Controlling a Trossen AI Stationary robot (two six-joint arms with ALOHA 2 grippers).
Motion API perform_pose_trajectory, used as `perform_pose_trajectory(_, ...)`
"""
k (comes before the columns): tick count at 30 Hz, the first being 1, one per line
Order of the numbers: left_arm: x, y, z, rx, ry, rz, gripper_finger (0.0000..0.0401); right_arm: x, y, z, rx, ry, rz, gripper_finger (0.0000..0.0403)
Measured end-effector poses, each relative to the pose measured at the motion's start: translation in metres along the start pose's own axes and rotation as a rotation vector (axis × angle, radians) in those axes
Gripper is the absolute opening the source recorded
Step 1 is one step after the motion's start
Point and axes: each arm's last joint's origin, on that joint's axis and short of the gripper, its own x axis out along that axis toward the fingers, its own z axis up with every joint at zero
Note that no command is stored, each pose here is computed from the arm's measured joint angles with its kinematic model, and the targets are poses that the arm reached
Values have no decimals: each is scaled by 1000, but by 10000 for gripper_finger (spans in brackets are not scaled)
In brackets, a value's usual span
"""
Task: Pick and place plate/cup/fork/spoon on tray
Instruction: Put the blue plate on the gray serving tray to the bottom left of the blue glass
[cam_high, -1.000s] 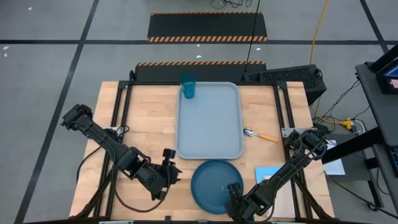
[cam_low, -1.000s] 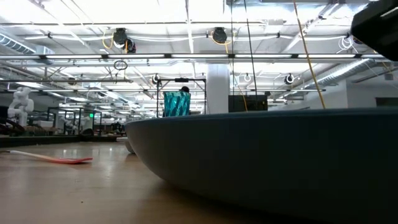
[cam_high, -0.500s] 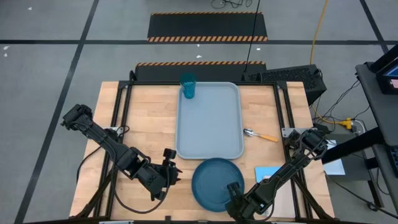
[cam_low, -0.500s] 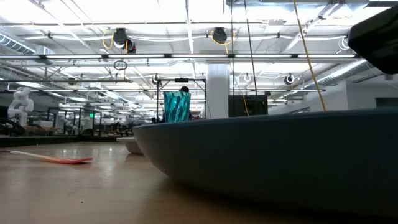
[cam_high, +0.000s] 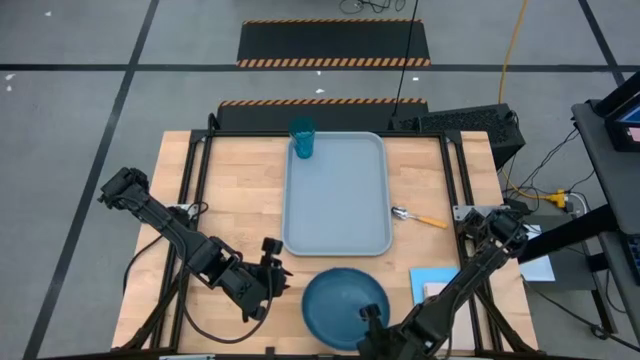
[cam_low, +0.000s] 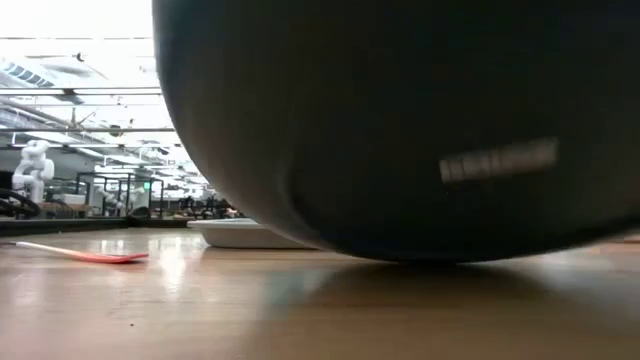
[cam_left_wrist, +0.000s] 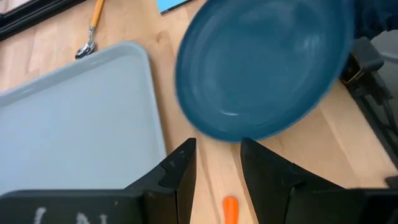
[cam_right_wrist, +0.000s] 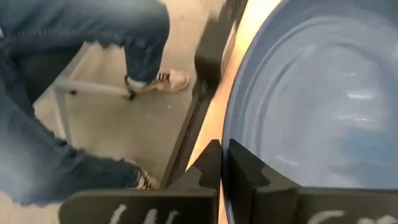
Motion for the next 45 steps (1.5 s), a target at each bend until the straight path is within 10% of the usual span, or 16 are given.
perform_pose_trajectory(15,-32,10,-22,-103,106,206,129,-49,-1,26,-74,5,-257,0)
perform_pose_trajectory(45,-20,54,-96,-169,226,573,129,-53,-148,51,-84,243,-482,0)
